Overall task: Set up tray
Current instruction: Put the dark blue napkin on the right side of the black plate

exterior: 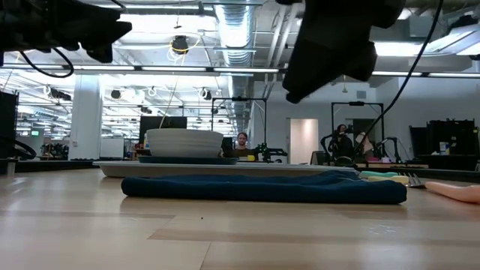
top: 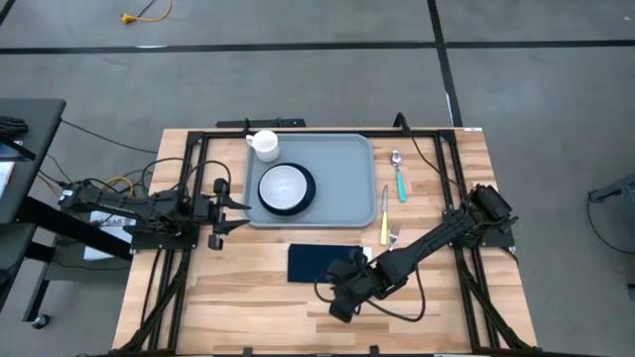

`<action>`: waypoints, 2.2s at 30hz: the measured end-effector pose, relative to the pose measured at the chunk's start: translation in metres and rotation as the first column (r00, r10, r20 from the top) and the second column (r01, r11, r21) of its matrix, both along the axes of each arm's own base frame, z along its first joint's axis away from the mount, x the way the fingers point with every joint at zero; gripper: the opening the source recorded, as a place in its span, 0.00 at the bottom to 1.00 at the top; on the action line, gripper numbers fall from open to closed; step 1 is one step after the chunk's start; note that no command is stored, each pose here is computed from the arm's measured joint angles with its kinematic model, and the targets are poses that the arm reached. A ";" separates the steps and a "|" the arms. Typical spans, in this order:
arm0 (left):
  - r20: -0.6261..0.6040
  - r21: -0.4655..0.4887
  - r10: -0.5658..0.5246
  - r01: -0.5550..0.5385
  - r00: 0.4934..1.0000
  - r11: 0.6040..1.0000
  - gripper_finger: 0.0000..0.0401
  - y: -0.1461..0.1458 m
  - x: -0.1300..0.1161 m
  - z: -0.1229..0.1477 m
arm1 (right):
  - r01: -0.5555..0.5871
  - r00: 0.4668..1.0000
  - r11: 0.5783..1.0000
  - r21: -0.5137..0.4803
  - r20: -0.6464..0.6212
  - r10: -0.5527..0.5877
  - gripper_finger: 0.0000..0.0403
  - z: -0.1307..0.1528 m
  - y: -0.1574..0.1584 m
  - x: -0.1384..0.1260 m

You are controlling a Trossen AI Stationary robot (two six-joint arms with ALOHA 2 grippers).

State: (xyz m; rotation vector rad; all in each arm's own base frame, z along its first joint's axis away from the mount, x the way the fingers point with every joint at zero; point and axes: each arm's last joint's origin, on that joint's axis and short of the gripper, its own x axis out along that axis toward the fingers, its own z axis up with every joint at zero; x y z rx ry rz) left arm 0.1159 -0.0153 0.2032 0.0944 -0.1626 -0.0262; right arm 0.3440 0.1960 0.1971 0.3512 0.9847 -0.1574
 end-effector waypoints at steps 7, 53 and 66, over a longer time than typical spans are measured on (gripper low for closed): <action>0.005 0.001 0.000 0.000 1.000 1.000 0.37 0.000 0.000 0.000 | 0.040 0.999 0.999 0.005 -0.034 -0.040 0.27 -0.002 -0.002 -0.003; 0.002 -0.009 -0.002 0.002 1.000 1.000 0.37 0.000 0.001 0.000 | 0.145 0.947 0.985 -0.096 -0.276 -0.166 0.03 -0.072 -0.005 -0.001; 0.002 -0.008 -0.002 0.002 1.000 1.000 0.37 0.000 0.001 0.000 | 0.268 0.899 0.931 -0.247 -0.284 -0.334 0.00 -0.054 -0.008 -0.004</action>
